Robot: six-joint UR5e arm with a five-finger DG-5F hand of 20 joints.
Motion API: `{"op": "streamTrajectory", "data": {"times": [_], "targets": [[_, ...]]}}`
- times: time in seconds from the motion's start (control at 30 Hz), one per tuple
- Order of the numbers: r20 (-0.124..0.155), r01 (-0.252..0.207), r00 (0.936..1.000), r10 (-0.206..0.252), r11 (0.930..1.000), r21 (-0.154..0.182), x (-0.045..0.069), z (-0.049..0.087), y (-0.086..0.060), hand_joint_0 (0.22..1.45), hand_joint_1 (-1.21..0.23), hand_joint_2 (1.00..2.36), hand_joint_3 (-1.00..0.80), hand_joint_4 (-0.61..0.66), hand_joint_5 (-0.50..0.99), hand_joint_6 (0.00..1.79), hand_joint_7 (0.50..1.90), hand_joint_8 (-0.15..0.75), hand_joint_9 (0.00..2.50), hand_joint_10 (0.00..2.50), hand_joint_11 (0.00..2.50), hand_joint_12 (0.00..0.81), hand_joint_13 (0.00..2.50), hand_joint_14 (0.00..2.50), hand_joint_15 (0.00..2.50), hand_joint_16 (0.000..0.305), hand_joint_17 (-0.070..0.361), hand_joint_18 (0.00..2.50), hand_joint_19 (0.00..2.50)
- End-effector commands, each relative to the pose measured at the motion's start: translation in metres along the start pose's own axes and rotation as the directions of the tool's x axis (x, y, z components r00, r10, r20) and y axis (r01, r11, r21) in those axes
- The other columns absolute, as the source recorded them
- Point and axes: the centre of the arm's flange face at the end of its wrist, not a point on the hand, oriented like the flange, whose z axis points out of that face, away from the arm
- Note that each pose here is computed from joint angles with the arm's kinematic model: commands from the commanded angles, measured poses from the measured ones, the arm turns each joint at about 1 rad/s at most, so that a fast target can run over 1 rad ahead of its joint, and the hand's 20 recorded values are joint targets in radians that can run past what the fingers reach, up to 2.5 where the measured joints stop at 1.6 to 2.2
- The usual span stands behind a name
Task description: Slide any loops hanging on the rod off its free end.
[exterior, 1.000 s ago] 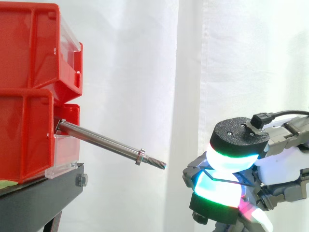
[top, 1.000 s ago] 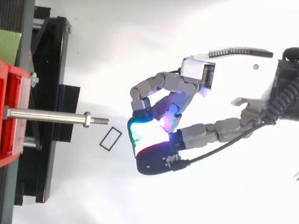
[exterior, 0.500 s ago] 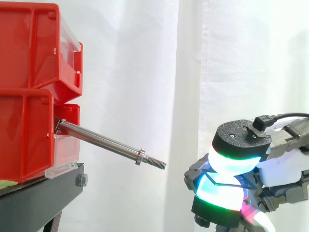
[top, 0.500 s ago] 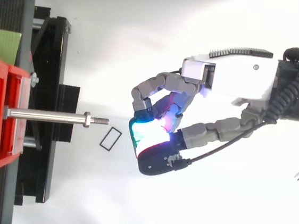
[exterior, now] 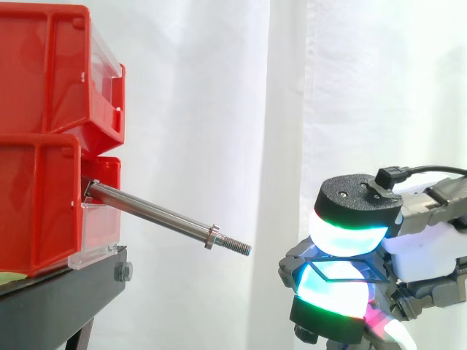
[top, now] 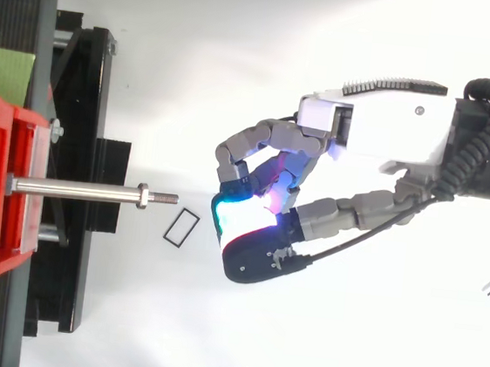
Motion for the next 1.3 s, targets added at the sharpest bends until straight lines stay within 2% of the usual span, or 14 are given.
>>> {"op": "streamTrajectory", "data": {"times": [0.0, 0.13, 0.27, 0.63, 0.87, 1.27], "targets": [[0.001, 0.000, 1.0000, 0.000, 1.0000, 0.002, -0.0007, 0.0002, -0.0013, 0.55, -0.53, 1.02, -0.24, 0.26, -0.14, 0.83, 1.35, 0.337, 1.00, 0.01, 0.56, 0.368, 0.73, 0.01, 0.32, 0.059, 0.132, 0.65, 0.53], [0.000, 0.000, 1.0000, 0.000, 1.0000, 0.000, 0.0001, 0.0000, 0.0001, 0.54, -0.59, 1.02, -0.06, 0.27, -0.14, 0.85, 1.42, 0.352, 1.01, 0.01, 0.55, 0.383, 0.75, 0.01, 0.31, 0.062, 0.139, 0.69, 0.51], [0.000, 0.000, 1.0000, 0.000, 1.0000, 0.000, 0.0001, 0.0000, 0.0001, 0.55, -0.65, 1.02, 0.01, 0.27, -0.13, 0.85, 1.44, 0.373, 1.02, 0.01, 0.55, 0.400, 0.76, 0.01, 0.31, 0.066, 0.149, 0.72, 0.49], [-0.001, 0.003, 1.0000, -0.003, 1.0000, -0.003, 0.0004, 0.0008, -0.0005, 0.56, -0.70, 1.02, 0.00, 0.25, -0.15, 0.87, 1.38, 0.350, 0.99, 0.02, 0.56, 0.377, 0.75, 0.01, 0.31, 0.062, 0.140, 0.70, 0.51], [0.001, 0.001, 1.0000, -0.001, 1.0000, -0.003, 0.0003, 0.0008, -0.0005, 0.56, -0.73, 1.03, -0.03, 0.25, -0.16, 0.87, 1.40, 0.329, 0.96, 0.01, 0.57, 0.359, 0.73, 0.01, 0.32, 0.058, 0.131, 0.67, 0.53], [0.000, 0.000, 1.0000, 0.000, 1.0000, -0.005, 0.0001, 0.0005, 0.0006, 0.58, -0.78, 1.03, -0.07, 0.15, -0.17, 0.88, 1.36, 0.311, 0.94, 0.02, 0.57, 0.352, 0.71, 0.01, 0.32, 0.057, 0.129, 0.65, 0.52]]}}
